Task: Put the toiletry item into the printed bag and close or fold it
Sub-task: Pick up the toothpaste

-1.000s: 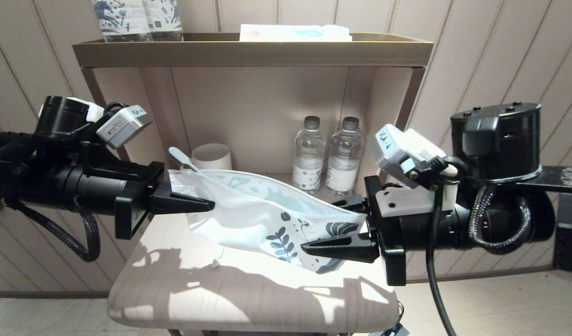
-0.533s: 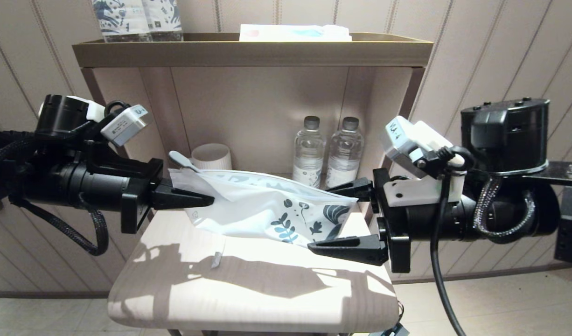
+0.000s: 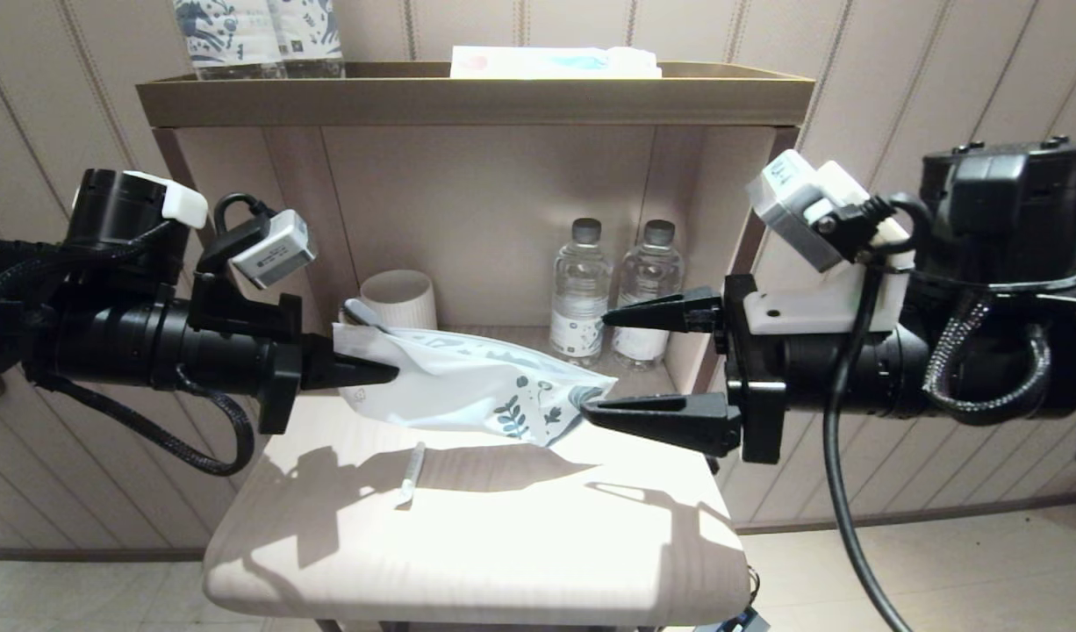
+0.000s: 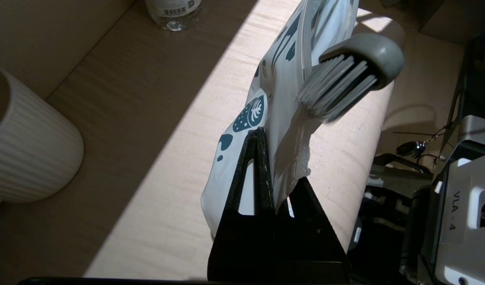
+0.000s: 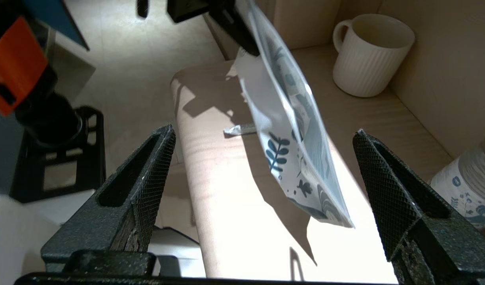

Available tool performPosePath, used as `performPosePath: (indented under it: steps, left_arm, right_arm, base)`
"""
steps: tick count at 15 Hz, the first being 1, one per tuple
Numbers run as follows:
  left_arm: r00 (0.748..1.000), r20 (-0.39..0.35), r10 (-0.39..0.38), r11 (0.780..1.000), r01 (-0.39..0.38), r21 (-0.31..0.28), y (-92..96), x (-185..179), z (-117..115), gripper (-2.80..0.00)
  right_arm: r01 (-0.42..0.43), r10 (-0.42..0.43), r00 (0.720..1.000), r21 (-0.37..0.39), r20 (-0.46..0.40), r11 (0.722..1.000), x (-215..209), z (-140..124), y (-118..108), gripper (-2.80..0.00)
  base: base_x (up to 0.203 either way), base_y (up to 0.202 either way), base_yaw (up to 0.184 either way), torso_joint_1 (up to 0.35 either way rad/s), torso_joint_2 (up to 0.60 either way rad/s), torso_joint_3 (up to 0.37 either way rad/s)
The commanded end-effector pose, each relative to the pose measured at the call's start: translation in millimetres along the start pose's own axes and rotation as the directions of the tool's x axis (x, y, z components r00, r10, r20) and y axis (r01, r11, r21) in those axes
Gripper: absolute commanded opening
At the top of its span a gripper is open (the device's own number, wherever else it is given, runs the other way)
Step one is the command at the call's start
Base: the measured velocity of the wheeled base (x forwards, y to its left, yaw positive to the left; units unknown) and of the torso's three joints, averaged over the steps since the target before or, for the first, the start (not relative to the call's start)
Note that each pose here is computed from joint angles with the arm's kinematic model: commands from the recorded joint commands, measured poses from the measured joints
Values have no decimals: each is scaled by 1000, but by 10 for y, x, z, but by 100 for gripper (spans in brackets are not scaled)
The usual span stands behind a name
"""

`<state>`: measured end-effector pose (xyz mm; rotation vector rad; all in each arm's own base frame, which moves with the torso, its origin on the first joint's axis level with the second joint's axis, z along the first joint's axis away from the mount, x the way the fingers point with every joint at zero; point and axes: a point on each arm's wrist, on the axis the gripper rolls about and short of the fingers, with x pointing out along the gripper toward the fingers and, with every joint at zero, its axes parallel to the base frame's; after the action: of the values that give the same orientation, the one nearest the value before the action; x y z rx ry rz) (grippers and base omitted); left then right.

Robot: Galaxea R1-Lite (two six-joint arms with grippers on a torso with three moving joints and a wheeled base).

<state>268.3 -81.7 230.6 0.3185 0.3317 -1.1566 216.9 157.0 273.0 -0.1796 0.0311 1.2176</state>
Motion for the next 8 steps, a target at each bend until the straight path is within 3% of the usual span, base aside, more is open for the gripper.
performPosePath:
  steps: [1,3,6,7,8]
  left_arm:
    - [1000,-2,-8,1000,8,4,-41,35,35,-280]
    - [1000,-1,-30,999,30,-33,-90,95,74,-280]
    - [999,-31,-25,995,22,-92,-169,245,152,-280]
    - [999,-45,-23,995,19,-103,-192,306,162,-280]
    - [998,-49,-28,994,23,-103,-210,344,164,-280]
  right_arm:
    - [26,-26,1000,78,3,997,158,47,34,0]
    - [92,-94,996,173,6,981,434,39,64,0]
    - [235,-251,967,236,39,943,865,-4,170,0]
    - [236,-261,964,271,60,933,937,27,204,-280]
    - [229,-261,963,300,72,926,970,56,215,-280]
  base:
    - [0,0,0,0,0,0]
    - [0,0,0,0,0,0]
    - [0,0,0,0,0,0]
    - [0,0,0,0,0,0]
    - [0,0,0,0,0,0]
